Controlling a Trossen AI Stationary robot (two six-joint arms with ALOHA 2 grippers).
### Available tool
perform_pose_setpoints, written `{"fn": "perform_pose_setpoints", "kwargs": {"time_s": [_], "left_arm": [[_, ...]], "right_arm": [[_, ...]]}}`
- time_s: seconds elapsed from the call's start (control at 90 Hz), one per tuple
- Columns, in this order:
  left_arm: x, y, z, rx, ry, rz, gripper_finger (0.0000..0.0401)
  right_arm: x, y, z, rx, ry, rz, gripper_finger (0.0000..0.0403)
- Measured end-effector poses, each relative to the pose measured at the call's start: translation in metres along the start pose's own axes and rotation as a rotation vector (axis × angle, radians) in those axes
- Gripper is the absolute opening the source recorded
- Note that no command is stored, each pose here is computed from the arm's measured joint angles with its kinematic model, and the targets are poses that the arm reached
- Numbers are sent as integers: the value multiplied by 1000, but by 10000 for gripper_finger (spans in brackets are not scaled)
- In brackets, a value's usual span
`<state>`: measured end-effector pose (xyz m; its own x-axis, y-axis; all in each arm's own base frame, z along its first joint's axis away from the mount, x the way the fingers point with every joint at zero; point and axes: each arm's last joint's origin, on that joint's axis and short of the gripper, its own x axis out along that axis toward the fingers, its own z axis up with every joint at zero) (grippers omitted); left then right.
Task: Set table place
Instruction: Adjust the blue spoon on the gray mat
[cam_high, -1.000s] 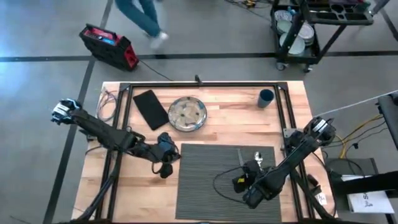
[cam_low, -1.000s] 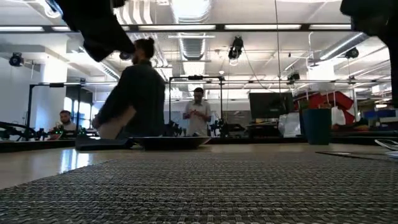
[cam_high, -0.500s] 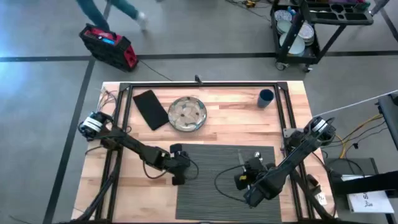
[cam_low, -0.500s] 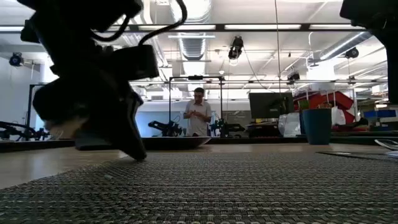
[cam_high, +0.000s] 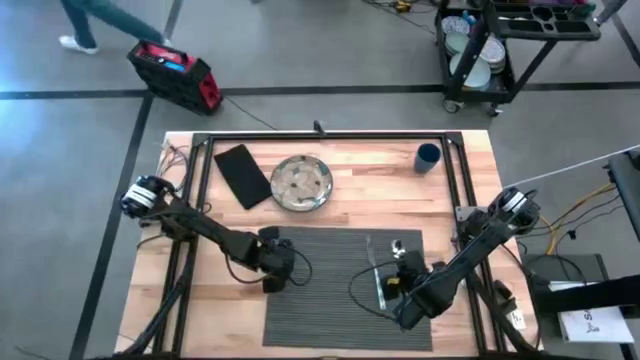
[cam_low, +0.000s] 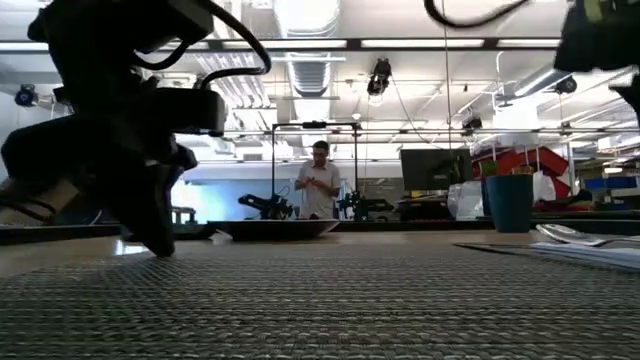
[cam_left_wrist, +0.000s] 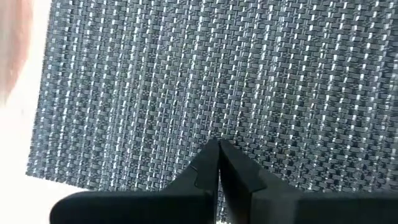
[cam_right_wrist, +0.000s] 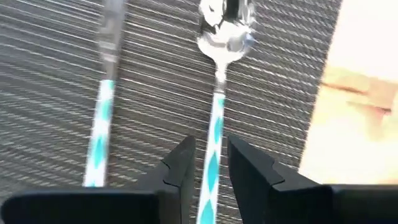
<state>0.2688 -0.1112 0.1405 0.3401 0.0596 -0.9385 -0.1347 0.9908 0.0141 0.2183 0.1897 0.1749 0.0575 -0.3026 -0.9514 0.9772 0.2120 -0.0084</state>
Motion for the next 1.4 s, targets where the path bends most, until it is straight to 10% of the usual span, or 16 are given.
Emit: {"fn": "perform_pose_setpoints", "kwargs": {"time_s": [0.222,0.933,1.4], "left_arm": [[-6,-4,-1,5,60,-166,0],[-6,-5,1,2,29,-156,0],[-5,-7,4,-3,-19,-173,0]], "right_arm": [[17,-17,4,21,86,25,60],[29,-25,22,42,95,195,136],[31,-18,17,35,107,235,93]]}}
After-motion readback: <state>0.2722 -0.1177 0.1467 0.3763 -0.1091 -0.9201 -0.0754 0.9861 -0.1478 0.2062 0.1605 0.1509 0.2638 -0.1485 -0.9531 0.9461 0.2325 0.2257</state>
